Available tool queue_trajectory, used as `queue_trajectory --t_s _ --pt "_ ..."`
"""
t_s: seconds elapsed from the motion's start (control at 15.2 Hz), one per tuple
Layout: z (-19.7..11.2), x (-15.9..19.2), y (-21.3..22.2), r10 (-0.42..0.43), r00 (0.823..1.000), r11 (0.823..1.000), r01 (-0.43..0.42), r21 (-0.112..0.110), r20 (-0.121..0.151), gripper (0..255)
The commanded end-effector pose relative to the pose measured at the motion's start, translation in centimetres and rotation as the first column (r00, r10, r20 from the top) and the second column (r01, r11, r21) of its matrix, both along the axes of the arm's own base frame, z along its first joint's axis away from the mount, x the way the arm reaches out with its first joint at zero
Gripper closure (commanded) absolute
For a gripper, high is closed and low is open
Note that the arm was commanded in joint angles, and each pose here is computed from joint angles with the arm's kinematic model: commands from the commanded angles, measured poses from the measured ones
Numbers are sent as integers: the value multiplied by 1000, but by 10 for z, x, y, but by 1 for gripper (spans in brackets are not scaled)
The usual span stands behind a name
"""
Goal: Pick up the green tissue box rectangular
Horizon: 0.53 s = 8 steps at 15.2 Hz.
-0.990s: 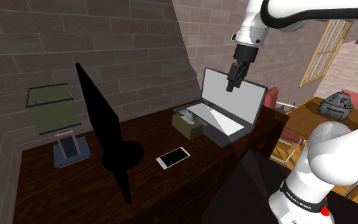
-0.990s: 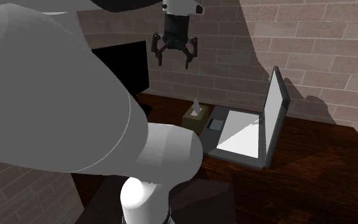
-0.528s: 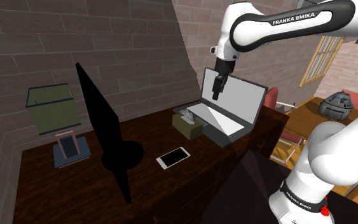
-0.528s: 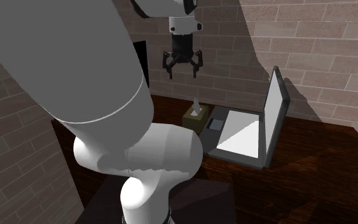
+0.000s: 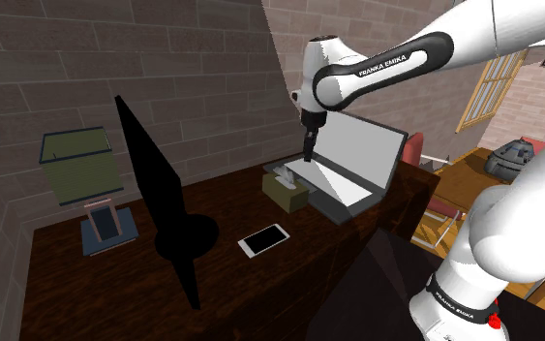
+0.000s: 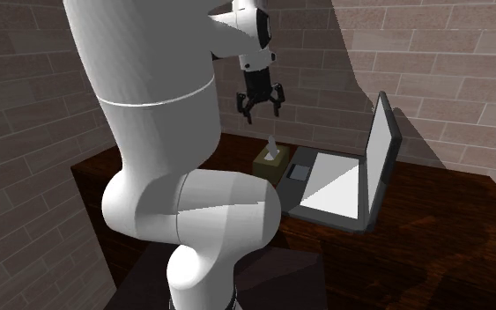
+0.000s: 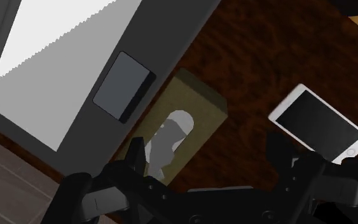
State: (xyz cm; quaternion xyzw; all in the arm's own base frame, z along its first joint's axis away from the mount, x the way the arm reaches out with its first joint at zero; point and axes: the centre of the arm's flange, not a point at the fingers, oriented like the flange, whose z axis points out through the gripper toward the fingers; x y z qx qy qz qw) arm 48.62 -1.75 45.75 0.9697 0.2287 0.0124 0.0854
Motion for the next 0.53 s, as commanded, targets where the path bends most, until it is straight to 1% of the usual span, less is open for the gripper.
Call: queue_trajectory --t_s 0.0,0.2,0.33,0.46 --pt "-17 20 1 54 999 998 -54 -39 -1 0" --pt "-41 50 3 129 992 987 -129 -96 -7 0" --pt "-58 69 5 178 984 975 -179 -133 -14 0" --pt "-74 89 8 227 974 959 -228 -169 -22 0"
